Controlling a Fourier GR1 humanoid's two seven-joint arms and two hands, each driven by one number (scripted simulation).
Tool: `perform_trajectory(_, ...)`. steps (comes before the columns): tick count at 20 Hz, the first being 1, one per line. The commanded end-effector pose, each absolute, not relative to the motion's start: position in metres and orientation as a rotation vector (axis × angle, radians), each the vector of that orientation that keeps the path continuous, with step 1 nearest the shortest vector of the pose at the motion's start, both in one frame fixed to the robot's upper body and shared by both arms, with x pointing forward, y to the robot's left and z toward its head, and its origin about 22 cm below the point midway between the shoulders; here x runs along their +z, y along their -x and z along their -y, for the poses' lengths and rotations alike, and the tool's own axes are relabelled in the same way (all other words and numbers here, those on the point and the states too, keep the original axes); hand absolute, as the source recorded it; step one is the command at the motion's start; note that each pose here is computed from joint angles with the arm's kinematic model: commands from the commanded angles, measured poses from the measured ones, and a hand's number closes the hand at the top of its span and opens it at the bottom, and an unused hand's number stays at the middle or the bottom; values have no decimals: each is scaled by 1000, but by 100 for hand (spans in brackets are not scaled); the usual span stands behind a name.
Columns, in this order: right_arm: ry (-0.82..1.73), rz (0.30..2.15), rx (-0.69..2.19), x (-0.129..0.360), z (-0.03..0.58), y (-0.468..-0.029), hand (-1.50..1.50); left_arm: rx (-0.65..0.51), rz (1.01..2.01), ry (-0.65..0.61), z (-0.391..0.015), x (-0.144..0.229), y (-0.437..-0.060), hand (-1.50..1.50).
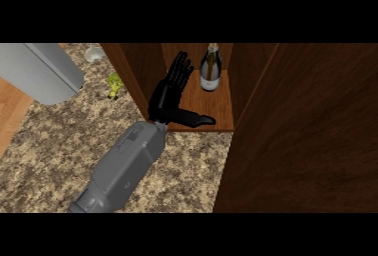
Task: Pick up the wine, place it into the cabinet and close the cabinet
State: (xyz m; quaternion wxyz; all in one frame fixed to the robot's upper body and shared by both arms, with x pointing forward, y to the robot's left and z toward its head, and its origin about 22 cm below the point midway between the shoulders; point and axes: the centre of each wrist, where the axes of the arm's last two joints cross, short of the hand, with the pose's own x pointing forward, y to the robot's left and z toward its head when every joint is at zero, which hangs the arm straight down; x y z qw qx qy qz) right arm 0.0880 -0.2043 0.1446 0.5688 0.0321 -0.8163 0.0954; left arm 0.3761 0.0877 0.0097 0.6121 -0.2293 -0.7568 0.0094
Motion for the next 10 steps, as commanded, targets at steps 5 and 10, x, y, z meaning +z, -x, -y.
perform_trajectory(5, -164, 1919, 159, 188, 208, -60, -150, 50, 1706, 545, -98, -4, -321, -150)
perform_trajectory(10, -157, 1940, 146, 191, 205, -59, -150, 93, 1714, 585, -112, -11, -283, -150)
